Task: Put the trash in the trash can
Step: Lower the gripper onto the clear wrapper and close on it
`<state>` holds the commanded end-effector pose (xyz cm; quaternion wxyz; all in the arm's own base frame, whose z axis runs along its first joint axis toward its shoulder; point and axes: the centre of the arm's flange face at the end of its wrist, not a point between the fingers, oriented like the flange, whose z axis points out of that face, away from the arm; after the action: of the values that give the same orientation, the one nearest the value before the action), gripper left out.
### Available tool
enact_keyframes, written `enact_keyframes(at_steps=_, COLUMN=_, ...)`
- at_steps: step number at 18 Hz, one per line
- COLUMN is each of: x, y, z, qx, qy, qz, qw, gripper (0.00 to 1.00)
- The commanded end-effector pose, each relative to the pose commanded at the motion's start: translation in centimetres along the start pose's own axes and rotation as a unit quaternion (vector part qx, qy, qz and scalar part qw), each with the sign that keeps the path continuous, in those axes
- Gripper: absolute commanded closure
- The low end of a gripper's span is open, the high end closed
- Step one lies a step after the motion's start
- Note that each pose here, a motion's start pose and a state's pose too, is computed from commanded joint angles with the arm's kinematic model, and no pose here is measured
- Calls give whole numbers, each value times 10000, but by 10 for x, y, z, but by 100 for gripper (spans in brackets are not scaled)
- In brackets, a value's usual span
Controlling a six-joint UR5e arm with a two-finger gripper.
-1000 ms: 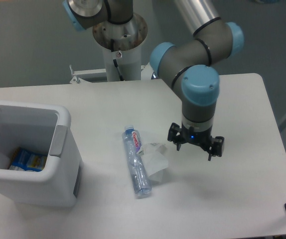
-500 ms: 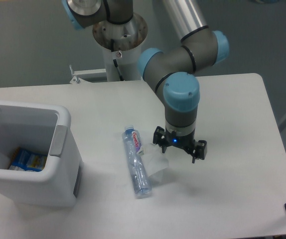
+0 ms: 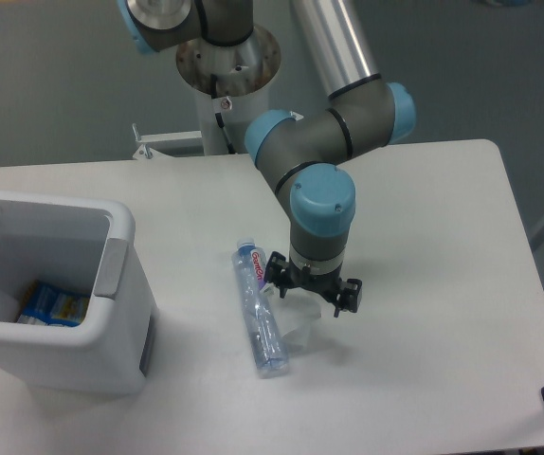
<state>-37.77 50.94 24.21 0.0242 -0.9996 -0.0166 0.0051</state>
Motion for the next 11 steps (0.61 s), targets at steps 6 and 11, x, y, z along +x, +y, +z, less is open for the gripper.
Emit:
enact_keyframes(at_steps=6, x=6, y=-11, z=8, qx=-32, qy=16, qz=-131, qw=9999, gripper=0)
enact_keyframes(at_steps=11, x=11, y=-13, z=12, qx=-70, qy=34, qz=-125, qw=9999, gripper=6)
